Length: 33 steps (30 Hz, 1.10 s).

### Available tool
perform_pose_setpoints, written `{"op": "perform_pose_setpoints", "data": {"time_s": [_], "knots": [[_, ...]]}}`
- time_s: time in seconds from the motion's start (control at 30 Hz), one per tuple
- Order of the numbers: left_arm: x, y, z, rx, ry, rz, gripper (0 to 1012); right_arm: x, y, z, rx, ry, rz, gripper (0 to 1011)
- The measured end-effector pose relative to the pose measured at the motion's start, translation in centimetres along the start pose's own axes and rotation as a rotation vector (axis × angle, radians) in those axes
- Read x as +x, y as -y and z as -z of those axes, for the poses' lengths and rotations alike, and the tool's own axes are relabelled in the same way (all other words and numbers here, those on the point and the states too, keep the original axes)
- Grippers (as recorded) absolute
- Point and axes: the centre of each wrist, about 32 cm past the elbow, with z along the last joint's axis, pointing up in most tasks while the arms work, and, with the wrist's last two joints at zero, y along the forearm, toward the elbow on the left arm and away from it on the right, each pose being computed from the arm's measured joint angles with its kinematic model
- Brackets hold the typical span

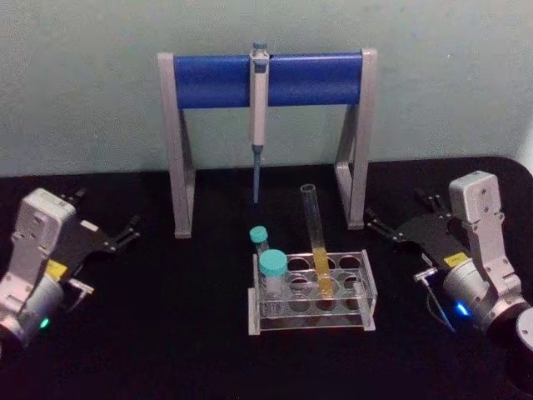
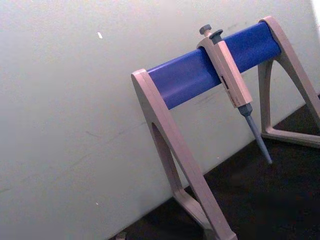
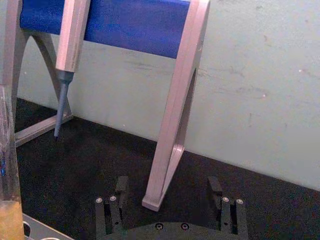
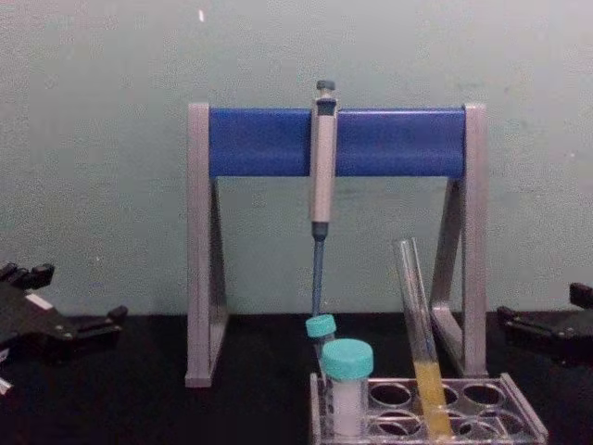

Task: Pick up the test tube from the test tube rack, shake it, then place it back into the test tube rack.

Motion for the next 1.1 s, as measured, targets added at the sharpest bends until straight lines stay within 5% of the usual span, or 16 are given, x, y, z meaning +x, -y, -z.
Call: {"op": "perform_pose_setpoints", "data": {"time_s": [1.1], "knots": [[0.0,0.0,0.0,0.0,0.0,0.0,1001,0.0,0.0,0.0,0.0,0.0,0.0,1000]]}}
